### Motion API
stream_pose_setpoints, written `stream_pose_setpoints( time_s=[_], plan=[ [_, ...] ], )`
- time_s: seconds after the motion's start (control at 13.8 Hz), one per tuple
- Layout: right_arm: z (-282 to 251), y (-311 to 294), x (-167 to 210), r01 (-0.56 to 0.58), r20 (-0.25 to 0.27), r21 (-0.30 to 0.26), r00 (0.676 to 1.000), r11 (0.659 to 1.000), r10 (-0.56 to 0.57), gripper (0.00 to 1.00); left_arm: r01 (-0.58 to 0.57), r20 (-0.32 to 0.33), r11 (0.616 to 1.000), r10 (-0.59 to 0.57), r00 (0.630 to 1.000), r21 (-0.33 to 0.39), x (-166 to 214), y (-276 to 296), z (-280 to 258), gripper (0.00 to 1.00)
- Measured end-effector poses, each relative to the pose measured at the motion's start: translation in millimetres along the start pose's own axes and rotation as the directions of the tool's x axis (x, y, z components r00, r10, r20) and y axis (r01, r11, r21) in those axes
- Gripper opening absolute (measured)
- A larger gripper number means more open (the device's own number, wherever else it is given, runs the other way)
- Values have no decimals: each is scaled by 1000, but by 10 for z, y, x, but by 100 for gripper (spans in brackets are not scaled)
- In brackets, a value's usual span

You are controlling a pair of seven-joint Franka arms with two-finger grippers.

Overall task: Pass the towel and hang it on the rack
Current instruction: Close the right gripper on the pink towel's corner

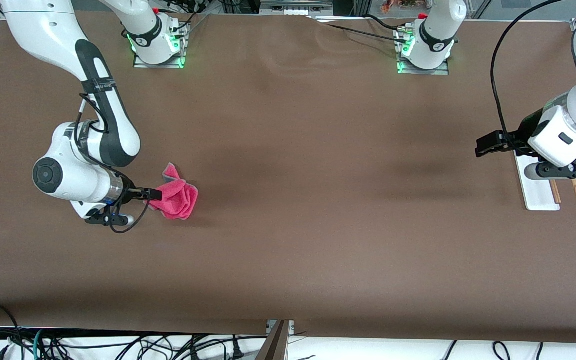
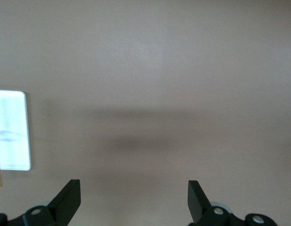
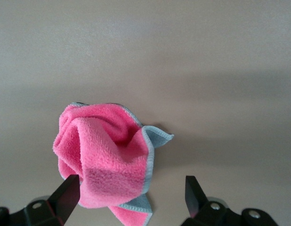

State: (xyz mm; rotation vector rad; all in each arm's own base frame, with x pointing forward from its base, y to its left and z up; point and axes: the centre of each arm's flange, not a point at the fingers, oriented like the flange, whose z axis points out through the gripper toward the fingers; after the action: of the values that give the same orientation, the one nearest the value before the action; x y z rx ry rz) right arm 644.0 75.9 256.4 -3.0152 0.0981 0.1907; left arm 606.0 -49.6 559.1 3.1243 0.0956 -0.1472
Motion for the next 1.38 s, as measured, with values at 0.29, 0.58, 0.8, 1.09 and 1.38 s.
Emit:
stream_pose_setpoints(
  time_s=[0.29,0.58,0.8,1.09,1.38],
  plan=[
    [43,-2,6,-2,1,2,1000,1000,2,91,-9,-28,999,10,1000,51,41,88,-73,100],
    [69,-10,15,-1,-4,2,1000,1000,1,73,21,-42,999,-19,999,47,94,3,-77,100],
    [72,-12,16,-1,-4,2,1000,1000,1,52,47,-52,998,-45,998,44,95,17,-105,100],
    [74,-13,16,-1,-4,2,1000,1000,1,42,52,-53,998,-49,997,44,95,20,-109,100],
    [75,-24,14,1,-4,3,1000,1000,-1,2,48,-54,998,-45,997,43,92,49,-113,100]
  ],
)
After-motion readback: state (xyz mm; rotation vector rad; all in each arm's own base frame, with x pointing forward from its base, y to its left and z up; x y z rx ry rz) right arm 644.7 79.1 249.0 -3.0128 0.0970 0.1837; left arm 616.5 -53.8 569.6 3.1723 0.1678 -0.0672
